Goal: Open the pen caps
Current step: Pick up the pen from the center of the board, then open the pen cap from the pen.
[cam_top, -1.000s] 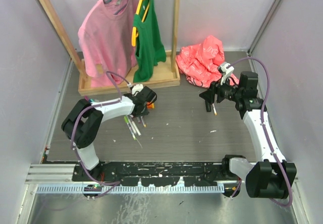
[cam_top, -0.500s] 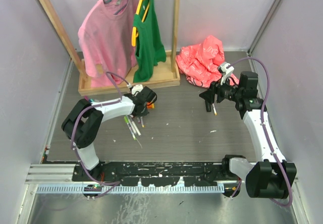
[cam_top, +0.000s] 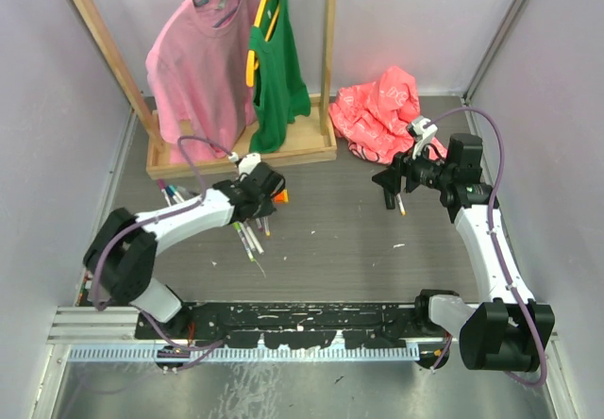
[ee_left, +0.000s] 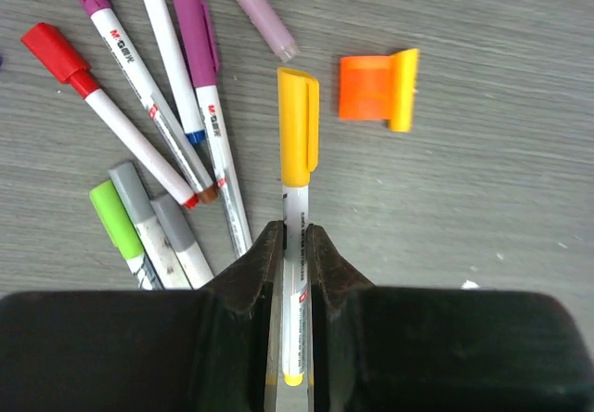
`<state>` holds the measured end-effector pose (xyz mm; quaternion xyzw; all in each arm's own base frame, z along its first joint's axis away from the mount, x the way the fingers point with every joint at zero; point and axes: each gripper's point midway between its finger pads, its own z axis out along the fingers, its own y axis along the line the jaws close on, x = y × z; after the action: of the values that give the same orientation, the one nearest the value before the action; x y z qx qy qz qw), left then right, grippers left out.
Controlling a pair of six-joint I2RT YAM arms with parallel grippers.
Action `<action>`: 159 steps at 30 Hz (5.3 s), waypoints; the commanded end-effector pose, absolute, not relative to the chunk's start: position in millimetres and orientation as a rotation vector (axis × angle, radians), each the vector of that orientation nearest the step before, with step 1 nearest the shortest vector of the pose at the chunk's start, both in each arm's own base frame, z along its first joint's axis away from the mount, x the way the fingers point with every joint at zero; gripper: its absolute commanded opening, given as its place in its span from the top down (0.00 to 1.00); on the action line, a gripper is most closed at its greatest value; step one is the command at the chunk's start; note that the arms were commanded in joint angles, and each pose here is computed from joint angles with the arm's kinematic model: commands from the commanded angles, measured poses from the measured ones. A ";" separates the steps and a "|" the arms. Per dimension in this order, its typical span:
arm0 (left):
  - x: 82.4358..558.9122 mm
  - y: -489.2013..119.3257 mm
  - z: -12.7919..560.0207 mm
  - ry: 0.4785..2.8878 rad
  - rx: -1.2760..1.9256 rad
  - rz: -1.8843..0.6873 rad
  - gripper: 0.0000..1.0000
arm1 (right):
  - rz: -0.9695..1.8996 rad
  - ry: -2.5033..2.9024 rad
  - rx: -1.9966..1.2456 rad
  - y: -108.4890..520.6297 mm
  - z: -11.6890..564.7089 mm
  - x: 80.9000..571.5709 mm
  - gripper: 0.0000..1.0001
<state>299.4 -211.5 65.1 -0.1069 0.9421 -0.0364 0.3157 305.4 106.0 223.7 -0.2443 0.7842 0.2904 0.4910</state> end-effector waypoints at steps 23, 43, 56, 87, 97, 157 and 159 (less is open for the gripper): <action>260.5 -303.5 285.3 1.508 0.006 -1.242 1.00 | 1.303 1.612 -0.769 176.7 249.8 246.7 0.27; 255.4 -369.5 315.1 1.253 0.063 -1.265 1.00 | 1.426 1.618 -0.785 212.4 243.6 227.6 0.23; 247.4 -387.1 317.6 1.230 0.078 -1.302 1.00 | 1.401 1.631 -0.791 218.8 238.1 230.0 0.43; 261.5 -336.7 303.1 1.700 0.011 -0.970 0.23 | 1.254 1.645 -0.884 214.1 235.4 237.0 0.99; 273.2 -351.1 306.6 1.761 -0.011 -0.932 0.34 | 1.239 1.651 -0.889 213.3 233.0 239.0 0.99; 274.8 -397.5 313.5 1.678 0.032 -1.134 1.00 | 1.359 1.660 -0.847 216.6 240.6 236.3 0.50; 274.0 -395.5 314.0 1.660 0.029 -1.143 1.00 | 1.357 1.660 -0.845 216.5 240.8 236.6 0.51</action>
<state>278.3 -399.2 272.3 0.0189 0.7509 -0.4280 0.5026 234.0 214.6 219.2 -0.3233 0.6841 0.5254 0.3892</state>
